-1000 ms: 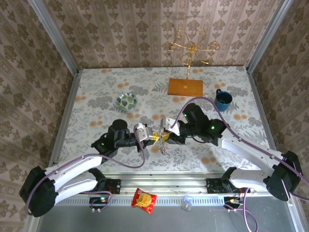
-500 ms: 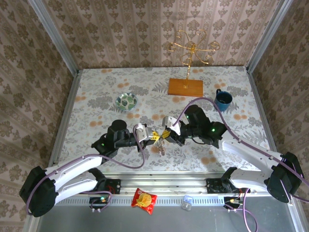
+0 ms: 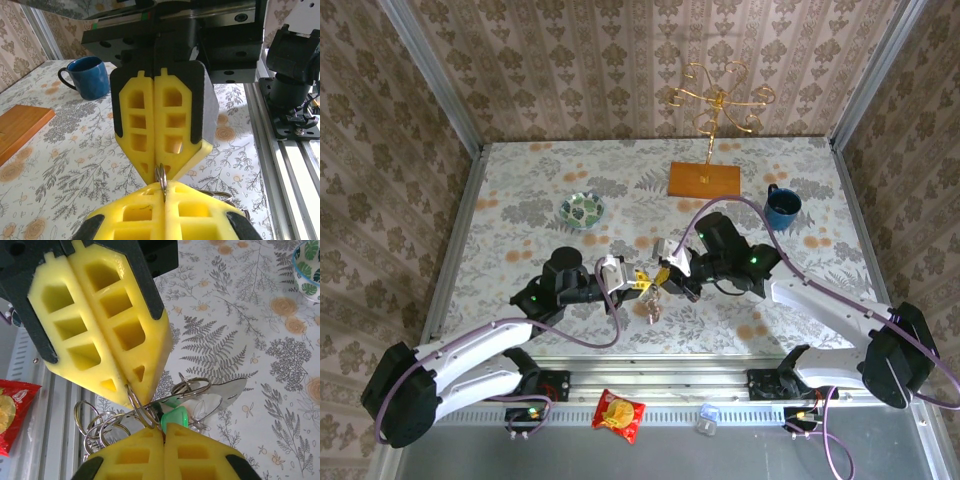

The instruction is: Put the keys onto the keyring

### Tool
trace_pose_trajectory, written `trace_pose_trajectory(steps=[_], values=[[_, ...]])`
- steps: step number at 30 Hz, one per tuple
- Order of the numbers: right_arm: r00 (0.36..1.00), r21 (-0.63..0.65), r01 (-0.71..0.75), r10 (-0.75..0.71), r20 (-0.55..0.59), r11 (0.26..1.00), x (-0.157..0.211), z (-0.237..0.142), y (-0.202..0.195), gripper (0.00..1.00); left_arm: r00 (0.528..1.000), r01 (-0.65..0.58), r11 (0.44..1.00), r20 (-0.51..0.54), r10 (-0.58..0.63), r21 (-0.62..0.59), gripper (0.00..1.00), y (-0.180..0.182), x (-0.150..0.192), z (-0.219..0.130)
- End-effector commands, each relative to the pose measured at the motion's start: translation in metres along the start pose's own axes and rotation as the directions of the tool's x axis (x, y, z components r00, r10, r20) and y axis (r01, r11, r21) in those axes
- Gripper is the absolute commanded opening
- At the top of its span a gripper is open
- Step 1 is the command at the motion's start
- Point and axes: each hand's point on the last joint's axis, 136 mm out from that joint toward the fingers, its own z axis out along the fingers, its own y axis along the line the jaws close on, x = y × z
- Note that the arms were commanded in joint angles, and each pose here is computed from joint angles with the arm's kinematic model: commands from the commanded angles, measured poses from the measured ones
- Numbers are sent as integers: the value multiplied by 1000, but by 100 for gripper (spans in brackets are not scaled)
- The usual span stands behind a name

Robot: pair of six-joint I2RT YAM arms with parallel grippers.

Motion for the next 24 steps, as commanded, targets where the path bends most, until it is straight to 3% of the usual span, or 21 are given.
trace_pose_trajectory(steps=[1,5,11,21,24], values=[[998,-14,13,-12,69,1000,-18,-8,3,19,997,-50,998,68,47,49,0,-10,-11,-1],[989,13,65,-66,130,998,-21,-15,6,26,996,-39,998,82,36,40,0,-10,-10,-1],[986,-10,63,-61,155,998,-23,-13,9,25,993,-25,999,115,22,27,0,-8,-13,-1],[987,-32,60,-54,154,998,-21,-4,8,18,991,-25,1000,134,22,18,0,-7,-15,0],[986,-40,65,-58,157,997,-23,-3,7,5,990,-21,1000,136,19,16,0,-6,-15,0]])
